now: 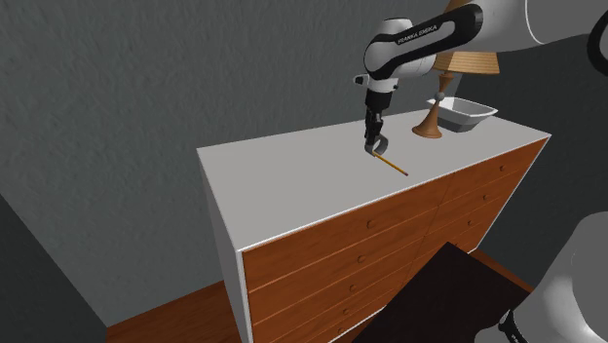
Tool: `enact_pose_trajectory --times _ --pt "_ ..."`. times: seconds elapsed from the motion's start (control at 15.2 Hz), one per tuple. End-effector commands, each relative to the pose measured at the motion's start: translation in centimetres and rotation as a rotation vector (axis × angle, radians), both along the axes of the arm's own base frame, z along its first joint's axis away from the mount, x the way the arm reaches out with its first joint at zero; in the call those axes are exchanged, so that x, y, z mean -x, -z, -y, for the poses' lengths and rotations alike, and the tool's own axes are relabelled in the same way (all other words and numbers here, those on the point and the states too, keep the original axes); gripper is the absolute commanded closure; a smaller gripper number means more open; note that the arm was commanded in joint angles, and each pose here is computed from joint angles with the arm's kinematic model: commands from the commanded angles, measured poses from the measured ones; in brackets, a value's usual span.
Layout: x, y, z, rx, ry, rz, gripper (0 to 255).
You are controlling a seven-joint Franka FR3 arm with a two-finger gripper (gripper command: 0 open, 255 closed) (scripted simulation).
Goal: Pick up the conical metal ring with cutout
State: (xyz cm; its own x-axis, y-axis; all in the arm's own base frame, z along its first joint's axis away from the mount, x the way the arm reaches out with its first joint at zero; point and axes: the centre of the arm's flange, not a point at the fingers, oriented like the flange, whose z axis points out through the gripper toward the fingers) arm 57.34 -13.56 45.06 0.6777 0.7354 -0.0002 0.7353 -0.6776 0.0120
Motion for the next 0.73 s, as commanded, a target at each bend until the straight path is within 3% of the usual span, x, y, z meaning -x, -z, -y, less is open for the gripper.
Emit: enact_pose_trajectory --times 0.0,0.66 --pt "0.0 -0.8 0.0 0.0 0.0 0.0 255" --pt "0.0 -6.1 0.0 0.0 0.0 0.0 255"
